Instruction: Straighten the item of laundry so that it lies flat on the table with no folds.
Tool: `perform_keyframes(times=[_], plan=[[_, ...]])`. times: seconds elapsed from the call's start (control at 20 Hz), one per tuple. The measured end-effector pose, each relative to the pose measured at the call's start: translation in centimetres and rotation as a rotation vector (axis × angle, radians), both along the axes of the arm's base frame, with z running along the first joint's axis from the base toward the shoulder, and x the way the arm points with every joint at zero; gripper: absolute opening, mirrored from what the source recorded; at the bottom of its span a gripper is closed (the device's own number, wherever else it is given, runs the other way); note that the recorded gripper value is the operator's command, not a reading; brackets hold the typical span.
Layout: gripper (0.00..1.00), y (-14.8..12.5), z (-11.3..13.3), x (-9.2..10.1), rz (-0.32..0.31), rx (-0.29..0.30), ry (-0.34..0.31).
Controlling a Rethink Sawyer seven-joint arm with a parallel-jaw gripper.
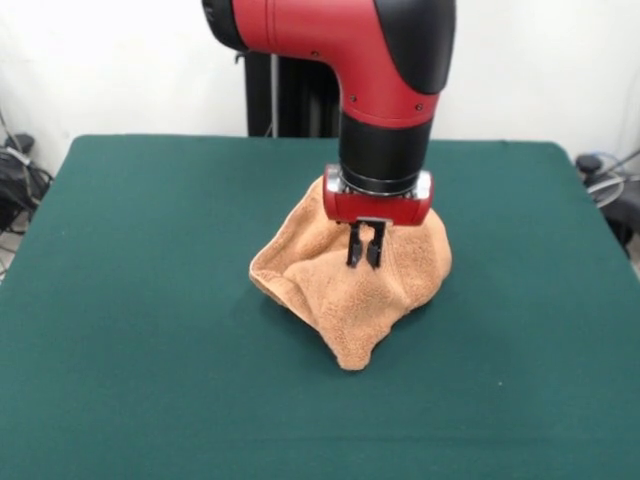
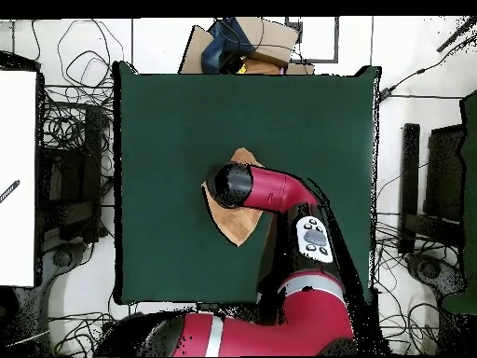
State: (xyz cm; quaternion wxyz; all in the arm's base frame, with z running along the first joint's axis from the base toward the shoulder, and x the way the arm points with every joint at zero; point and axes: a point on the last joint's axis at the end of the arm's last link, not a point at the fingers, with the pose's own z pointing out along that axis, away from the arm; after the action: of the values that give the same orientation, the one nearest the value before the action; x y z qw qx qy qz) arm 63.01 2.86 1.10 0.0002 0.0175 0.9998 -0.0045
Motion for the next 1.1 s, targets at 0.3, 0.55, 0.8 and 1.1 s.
perform_keyframes(times=[0.3, 0.55, 0.8, 1.1], plan=[[0.0, 0.2, 0.8, -0.3, 0.002, -0.002, -0.003], [0.0, 0.5, 1.4, -0.6, 0.006, -0.003, -0.004], [0.0, 0.6, 2.0, -1.2, 0.006, -0.002, 0.0], [0.0, 0.8, 2.4, -2.2, 0.006, -0.002, 0.001]])
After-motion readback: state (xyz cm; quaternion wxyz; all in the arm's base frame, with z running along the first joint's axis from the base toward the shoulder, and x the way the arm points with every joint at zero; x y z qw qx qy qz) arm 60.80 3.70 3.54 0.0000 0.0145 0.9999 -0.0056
